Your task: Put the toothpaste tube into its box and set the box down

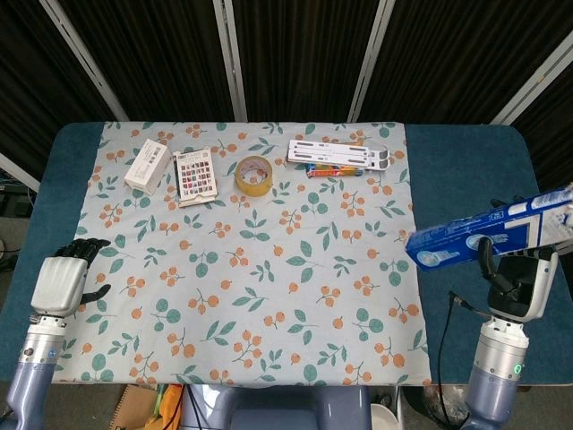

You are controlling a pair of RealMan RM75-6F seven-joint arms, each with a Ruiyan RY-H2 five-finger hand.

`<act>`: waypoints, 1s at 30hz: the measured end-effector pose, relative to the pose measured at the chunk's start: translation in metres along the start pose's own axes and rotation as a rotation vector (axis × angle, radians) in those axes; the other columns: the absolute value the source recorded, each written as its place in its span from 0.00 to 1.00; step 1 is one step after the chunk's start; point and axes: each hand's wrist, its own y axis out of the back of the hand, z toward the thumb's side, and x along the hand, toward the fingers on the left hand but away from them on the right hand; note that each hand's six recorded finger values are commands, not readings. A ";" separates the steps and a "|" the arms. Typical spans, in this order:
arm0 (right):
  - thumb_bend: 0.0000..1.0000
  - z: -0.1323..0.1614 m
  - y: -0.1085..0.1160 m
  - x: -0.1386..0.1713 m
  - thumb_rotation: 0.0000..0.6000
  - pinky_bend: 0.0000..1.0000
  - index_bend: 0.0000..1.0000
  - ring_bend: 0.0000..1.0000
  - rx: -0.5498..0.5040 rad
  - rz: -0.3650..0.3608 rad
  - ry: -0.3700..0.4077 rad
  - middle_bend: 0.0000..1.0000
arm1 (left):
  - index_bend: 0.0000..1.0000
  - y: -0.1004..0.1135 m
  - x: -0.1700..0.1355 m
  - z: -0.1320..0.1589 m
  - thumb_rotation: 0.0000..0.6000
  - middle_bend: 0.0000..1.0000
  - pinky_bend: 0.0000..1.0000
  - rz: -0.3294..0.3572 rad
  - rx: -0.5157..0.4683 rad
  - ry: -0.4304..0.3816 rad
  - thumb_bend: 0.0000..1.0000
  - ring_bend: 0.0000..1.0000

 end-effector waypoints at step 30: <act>0.47 -0.015 0.010 0.002 1.00 0.36 0.38 0.38 0.109 0.052 -0.078 0.52 | 0.23 -0.009 -0.002 0.001 1.00 0.27 0.40 -0.050 -0.023 0.019 0.00 0.26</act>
